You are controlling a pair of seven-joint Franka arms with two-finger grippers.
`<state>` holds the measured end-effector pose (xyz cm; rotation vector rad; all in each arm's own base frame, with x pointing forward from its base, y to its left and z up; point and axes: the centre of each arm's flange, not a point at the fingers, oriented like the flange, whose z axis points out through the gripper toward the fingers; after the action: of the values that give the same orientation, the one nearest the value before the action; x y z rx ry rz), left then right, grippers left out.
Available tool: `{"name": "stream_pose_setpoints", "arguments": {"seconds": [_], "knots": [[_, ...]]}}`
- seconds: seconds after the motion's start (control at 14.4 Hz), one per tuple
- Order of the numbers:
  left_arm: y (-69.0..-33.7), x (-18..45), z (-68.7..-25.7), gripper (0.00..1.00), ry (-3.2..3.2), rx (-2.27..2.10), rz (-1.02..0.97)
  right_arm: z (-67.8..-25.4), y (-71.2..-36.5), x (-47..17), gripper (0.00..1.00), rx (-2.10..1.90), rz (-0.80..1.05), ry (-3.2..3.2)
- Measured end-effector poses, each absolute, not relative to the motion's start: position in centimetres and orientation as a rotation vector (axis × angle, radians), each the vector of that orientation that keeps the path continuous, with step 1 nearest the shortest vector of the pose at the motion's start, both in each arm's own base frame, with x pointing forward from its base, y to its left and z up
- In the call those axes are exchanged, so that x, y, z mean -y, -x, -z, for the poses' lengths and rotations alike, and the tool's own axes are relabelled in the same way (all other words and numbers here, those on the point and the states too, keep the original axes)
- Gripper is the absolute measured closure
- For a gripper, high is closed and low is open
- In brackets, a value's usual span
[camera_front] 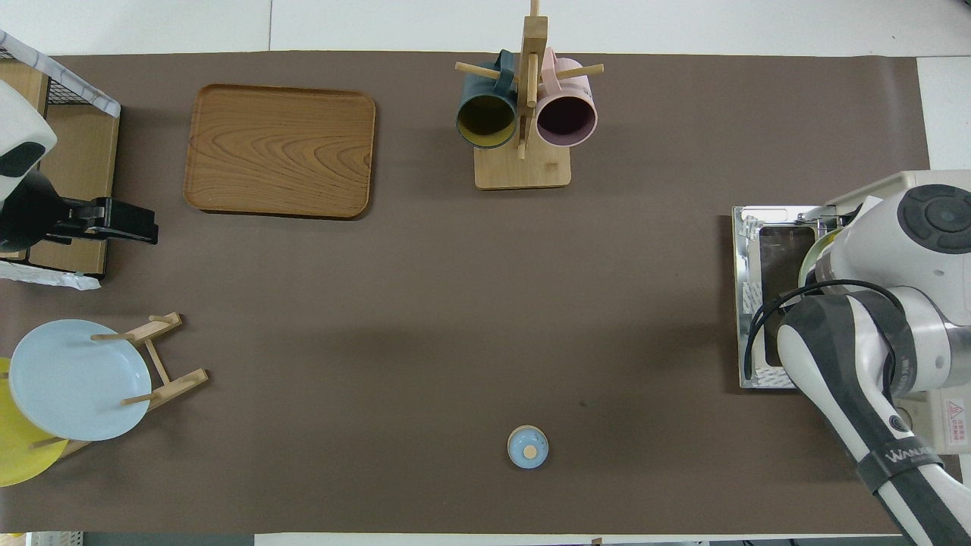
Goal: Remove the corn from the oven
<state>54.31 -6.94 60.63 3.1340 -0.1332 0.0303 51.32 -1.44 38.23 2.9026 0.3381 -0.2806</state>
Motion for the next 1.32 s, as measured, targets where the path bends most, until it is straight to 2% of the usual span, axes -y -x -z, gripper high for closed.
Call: {"name": "stream_pose_setpoints", "arguments": {"seconds": [0.42,0.76,1.04,1.18,1.32], "knots": [[-54.3,6.9,-60.6,0.0,-3.134,0.133,-0.028,-43.5,-50.5,-11.4,0.97,-0.278,0.34,-2.805],[-54.3,6.9,-60.5,0.0,-3.134,0.133,-0.026,-44.1,-48.3,-20.4,0.97,-0.327,0.253,-2.779],[-54.3,7.0,-60.3,0.0,-3.133,0.134,-0.022,-44.7,-48.1,-31.3,0.97,-0.187,0.201,-2.821],[-54.3,7.1,-60.0,0.0,-3.133,0.136,-0.015,-43.5,-49.2,-37.1,0.97,-0.094,0.189,-2.828],[-54.2,7.1,-59.3,0.0,-3.134,0.138,0.0,-39.6,-50.3,-42.0,0.97,-0.026,0.182,-2.836]]}}
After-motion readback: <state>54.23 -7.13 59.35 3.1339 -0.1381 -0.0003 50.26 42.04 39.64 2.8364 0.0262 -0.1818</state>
